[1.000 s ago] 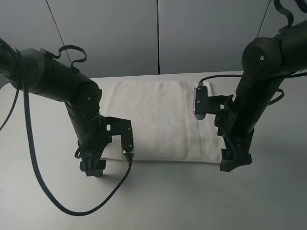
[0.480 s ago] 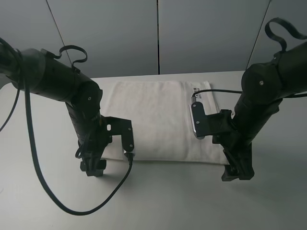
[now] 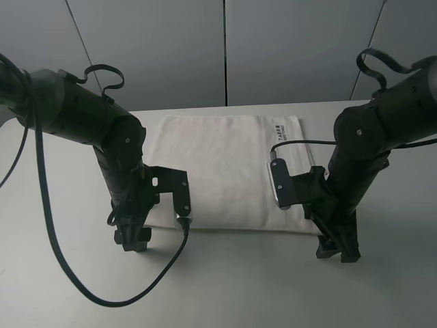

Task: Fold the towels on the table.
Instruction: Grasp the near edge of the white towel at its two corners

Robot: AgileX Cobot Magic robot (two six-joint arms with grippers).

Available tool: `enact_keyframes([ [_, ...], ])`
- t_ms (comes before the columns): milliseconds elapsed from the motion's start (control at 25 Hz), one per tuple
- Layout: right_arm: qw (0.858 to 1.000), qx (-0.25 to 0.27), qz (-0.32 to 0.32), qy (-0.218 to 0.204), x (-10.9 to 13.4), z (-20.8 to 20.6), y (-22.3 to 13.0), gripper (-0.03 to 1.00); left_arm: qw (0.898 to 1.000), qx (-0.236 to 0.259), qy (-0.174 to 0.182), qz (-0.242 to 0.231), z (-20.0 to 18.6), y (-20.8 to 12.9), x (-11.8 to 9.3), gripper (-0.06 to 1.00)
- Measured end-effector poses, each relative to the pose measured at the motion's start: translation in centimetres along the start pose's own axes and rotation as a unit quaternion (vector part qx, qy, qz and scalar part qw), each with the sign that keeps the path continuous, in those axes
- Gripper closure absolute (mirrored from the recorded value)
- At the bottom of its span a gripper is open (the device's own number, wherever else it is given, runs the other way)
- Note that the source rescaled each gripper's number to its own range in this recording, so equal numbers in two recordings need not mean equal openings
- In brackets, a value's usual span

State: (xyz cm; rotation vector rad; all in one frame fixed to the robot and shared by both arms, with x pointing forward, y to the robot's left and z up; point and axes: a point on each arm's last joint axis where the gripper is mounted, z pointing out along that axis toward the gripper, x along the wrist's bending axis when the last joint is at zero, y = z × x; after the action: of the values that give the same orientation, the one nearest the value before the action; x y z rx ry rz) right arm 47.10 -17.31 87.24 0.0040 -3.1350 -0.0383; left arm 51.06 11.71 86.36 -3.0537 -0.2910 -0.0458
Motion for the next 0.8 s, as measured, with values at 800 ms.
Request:
enact_keyframes([
  [800, 0.999, 0.015, 0.035, -0.006, -0.4, 1.1, -0.1, 0.15, 1.0, 0.0, 0.0, 0.0, 0.1, 0.0, 0.0, -0.04],
])
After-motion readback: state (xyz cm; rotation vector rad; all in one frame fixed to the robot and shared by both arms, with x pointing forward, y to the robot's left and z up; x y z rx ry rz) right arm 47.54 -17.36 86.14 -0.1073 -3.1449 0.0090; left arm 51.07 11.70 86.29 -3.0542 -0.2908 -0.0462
